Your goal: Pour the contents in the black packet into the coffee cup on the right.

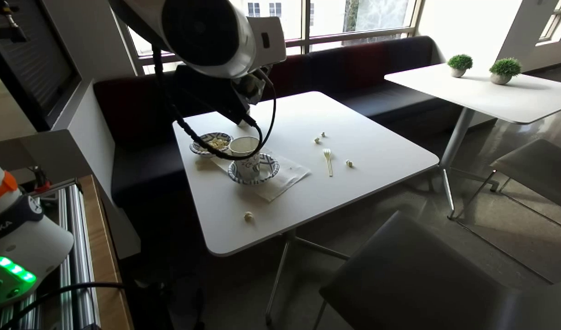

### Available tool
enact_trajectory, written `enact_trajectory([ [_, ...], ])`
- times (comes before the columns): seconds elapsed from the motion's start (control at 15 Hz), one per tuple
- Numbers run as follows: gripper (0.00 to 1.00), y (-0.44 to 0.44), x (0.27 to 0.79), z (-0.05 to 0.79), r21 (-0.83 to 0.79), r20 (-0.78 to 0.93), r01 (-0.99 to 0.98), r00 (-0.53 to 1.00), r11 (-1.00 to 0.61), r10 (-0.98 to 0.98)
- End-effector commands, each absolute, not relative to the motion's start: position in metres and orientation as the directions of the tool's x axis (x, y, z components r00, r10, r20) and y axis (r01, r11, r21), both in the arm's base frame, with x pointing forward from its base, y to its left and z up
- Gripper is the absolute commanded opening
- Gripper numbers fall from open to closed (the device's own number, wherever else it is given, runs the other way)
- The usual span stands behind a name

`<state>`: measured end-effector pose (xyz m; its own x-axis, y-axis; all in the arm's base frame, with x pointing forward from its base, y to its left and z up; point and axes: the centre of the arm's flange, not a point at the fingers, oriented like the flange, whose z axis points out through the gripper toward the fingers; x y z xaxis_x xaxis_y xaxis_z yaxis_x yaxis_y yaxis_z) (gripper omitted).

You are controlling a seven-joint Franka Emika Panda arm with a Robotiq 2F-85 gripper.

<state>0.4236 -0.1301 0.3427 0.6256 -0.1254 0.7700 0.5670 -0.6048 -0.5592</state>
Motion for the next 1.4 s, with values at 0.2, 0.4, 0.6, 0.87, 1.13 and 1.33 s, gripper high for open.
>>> enact_trajectory([
  [0.2, 0.00, -0.130, 0.428, 0.333, -0.477, 0.774, 0.512, 0.629, -0.714, -0.066],
  [0.4, 0.00, -0.120, 0.429, 0.342, -0.502, 0.783, 0.558, 0.618, -0.662, -0.073],
  [0.6, 0.00, -0.115, 0.431, 0.344, -0.519, 0.778, 0.575, 0.624, -0.633, -0.072],
  [0.87, 0.00, -0.110, 0.435, 0.338, -0.492, 0.769, 0.558, 0.638, -0.668, -0.034],
  [1.13, 0.00, -0.118, 0.434, 0.330, -0.430, 0.749, 0.492, 0.662, -0.756, 0.005],
  [1.33, 0.00, -0.122, 0.428, 0.335, -0.456, 0.749, 0.500, 0.663, -0.736, -0.014],
])
